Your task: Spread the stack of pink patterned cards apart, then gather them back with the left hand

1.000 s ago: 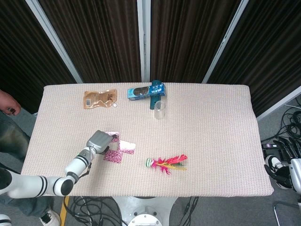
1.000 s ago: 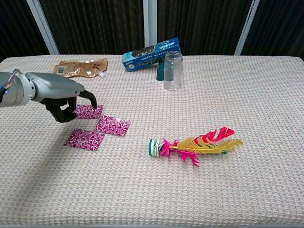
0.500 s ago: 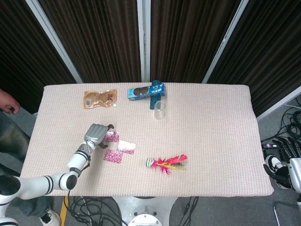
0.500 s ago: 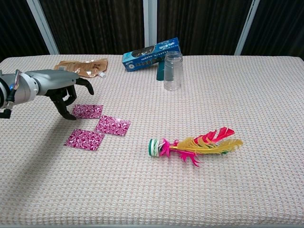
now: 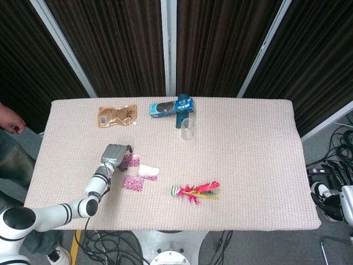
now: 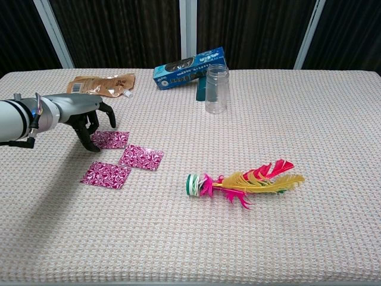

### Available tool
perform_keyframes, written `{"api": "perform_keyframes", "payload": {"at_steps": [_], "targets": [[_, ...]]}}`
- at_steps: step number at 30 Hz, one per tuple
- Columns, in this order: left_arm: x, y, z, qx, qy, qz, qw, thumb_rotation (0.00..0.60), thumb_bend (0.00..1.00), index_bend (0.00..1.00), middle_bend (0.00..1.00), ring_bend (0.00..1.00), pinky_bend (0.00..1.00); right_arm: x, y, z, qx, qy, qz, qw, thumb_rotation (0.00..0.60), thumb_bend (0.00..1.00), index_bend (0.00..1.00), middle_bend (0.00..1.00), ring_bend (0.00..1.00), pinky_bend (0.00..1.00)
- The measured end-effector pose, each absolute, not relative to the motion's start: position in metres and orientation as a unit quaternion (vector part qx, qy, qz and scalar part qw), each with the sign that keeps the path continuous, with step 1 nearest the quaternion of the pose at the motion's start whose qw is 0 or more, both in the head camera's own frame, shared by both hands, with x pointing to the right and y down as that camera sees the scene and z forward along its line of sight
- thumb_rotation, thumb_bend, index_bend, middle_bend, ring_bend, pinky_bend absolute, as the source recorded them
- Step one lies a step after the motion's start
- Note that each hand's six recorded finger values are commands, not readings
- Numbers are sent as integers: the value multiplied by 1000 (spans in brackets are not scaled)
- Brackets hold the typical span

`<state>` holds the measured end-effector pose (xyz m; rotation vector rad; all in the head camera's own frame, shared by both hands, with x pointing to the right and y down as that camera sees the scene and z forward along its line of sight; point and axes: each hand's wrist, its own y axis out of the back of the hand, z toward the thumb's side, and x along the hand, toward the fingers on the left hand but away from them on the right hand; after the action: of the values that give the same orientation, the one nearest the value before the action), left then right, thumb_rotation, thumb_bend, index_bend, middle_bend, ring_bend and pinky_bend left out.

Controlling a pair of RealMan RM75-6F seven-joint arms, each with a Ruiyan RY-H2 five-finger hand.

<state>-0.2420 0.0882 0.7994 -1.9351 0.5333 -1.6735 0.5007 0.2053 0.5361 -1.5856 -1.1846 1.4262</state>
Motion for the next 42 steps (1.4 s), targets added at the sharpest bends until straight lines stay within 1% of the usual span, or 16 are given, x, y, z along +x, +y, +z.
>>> {"api": "perform_keyframes", "payload": {"at_steps": [8, 23, 30, 36, 42], "targets": [[-242, 88, 804, -712, 201, -622, 257, 600, 236, 406, 896, 948, 982, 503, 206, 535, -608, -457, 551, 343, 453, 194, 161, 105, 14, 0], [-242, 92, 809, -708, 195, -627, 261, 600, 237, 409, 897, 948, 983, 504, 206, 537, -608, -456, 553, 341, 454, 193, 161, 104, 12, 0], [-243, 92, 809, -707, 199, -625, 267, 600, 256, 485, 904, 950, 985, 503, 206, 536, -608, -456, 553, 342, 452, 193, 161, 105, 11, 0], [-247, 92, 803, -709, 203, -617, 276, 600, 270, 505, 905, 951, 986, 502, 206, 535, -608, -456, 552, 343, 451, 196, 161, 104, 12, 0], [-257, 95, 788, -712, 203, -608, 286, 600, 271, 504, 905, 951, 986, 499, 204, 534, -609, -456, 549, 346, 453, 195, 161, 104, 11, 0]]}}
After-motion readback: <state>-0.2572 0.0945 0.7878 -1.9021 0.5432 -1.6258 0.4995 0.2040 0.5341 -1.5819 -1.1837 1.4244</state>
